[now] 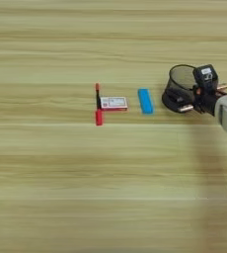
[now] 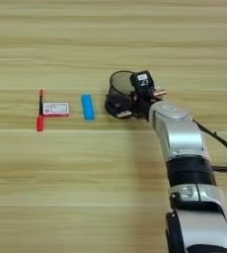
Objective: Move the objects on the table
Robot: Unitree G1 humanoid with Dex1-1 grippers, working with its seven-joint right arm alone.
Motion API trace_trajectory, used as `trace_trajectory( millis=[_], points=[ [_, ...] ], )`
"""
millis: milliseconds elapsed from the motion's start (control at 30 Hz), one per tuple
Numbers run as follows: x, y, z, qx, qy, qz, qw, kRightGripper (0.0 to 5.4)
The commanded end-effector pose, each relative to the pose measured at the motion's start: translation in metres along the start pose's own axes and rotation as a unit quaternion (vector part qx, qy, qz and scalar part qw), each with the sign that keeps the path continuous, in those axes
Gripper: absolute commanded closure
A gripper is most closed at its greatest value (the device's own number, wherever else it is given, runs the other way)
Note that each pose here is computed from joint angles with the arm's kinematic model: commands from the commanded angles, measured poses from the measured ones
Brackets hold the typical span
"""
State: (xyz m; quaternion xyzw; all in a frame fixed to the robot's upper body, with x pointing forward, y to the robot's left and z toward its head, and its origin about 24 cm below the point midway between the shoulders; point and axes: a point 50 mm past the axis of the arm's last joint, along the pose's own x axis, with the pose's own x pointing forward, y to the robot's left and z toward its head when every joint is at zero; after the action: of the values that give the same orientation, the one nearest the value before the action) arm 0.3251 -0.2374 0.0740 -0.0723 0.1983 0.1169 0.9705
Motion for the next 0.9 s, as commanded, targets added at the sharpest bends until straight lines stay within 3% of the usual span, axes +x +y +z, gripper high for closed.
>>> trace_trajectory(
  millis=[33, 300, 467, 633, 900],
  points=[
    [-0.014, -0.009, 0.033, -0.034, -0.064, -0.024, 0.9971, 0.03],
    [-0.030, -0.012, 0.014, -0.028, -0.042, -0.039, 0.9980, 0.03],
    [-0.051, -0.006, -0.002, -0.032, -0.022, -0.036, 0.9986, 0.03],
    [-0.064, 0.008, -0.010, -0.032, -0.002, 0.001, 0.9995, 0.03],
    [-0.070, 0.037, -0.008, -0.045, -0.002, 0.079, 0.9959, 0.03]
  ],
)
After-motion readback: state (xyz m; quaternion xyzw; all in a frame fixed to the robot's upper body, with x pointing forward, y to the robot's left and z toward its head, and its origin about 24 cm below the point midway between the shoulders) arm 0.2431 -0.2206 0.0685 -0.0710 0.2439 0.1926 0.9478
